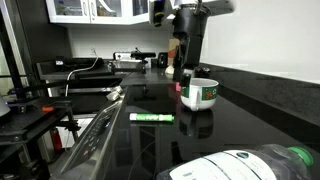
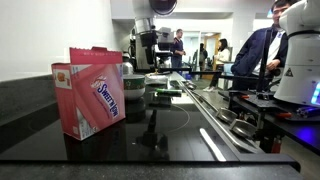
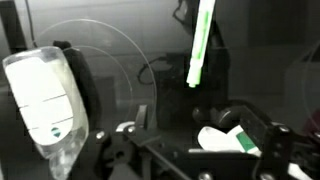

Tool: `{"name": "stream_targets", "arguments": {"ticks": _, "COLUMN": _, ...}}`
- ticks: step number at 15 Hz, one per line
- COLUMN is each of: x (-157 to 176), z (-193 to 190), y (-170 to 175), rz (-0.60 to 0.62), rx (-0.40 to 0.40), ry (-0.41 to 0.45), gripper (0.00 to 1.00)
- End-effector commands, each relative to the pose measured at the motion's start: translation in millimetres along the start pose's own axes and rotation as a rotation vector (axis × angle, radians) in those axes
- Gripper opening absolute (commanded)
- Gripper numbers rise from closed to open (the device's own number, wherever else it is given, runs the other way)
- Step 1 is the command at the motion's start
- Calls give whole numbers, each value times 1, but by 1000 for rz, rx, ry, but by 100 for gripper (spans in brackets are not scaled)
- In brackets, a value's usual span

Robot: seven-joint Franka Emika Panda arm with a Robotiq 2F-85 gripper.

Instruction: Remove the marker from the mug and put it on the table

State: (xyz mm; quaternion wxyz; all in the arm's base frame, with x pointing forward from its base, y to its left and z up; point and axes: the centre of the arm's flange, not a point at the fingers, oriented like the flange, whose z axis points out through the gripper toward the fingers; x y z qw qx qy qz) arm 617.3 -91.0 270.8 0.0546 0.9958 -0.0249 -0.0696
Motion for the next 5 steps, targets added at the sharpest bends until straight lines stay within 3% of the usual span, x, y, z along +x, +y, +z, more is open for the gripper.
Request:
{"name": "stream_targets", "arguments": {"ticks": 1, "x": -33, "z": -27, "y": -8, "rz": -46, "rx": -49, "ry": 113, "gripper": 100}}
{"name": "stream_targets", "arguments": {"ticks": 5, "x": -49, "z": -45, "y": -16, "rz": -57, "rx": -73, "ry": 170, "gripper": 100}}
